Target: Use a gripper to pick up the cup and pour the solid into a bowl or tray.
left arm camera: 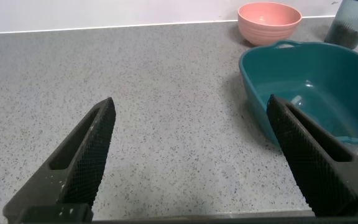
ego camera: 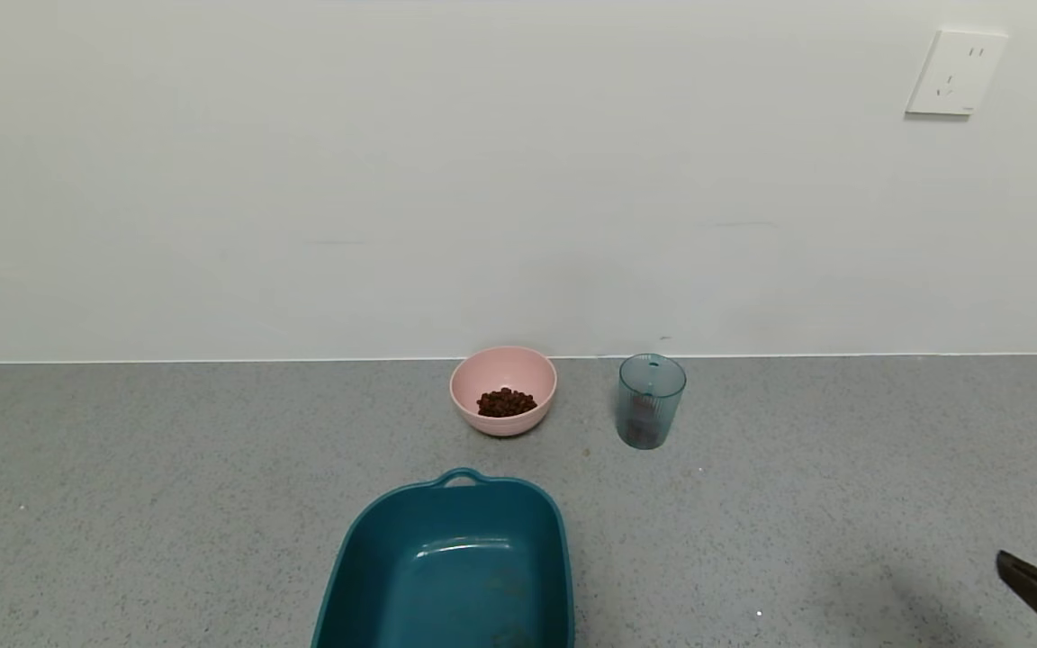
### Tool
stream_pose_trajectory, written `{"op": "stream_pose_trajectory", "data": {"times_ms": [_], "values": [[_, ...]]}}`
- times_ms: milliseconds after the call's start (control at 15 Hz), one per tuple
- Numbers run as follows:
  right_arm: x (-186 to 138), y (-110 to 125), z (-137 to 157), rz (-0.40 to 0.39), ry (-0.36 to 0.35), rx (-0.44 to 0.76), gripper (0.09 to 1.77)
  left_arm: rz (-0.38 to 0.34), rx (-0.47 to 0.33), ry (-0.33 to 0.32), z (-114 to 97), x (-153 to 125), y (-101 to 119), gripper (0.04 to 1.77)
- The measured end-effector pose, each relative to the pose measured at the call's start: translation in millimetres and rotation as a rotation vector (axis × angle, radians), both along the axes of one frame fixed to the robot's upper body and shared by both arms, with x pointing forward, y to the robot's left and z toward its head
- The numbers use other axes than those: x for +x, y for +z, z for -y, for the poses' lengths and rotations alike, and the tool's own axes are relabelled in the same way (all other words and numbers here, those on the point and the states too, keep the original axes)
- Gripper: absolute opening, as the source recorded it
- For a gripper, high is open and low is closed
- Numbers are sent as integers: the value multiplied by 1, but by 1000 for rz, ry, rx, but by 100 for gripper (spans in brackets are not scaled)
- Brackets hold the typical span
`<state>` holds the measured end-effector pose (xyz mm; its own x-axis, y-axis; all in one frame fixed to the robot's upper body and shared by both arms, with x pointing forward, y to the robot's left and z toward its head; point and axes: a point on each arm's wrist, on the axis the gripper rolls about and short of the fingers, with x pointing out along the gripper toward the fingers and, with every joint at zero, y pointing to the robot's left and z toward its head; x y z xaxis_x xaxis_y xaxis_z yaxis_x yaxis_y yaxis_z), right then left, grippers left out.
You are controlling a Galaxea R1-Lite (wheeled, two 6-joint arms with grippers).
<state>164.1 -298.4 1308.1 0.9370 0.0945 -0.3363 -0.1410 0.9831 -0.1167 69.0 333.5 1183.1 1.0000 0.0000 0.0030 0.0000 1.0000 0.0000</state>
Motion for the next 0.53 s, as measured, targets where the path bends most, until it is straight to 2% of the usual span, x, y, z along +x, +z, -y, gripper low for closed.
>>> {"op": "stream_pose_trajectory", "data": {"times_ms": [333, 533], "values": [[-28, 0, 31, 83, -232, 34, 170, 0, 0, 0, 0, 0, 0, 175], [-51, -5, 43, 101, -364, 37, 170, 0, 0, 0, 0, 0, 0, 175]]}}
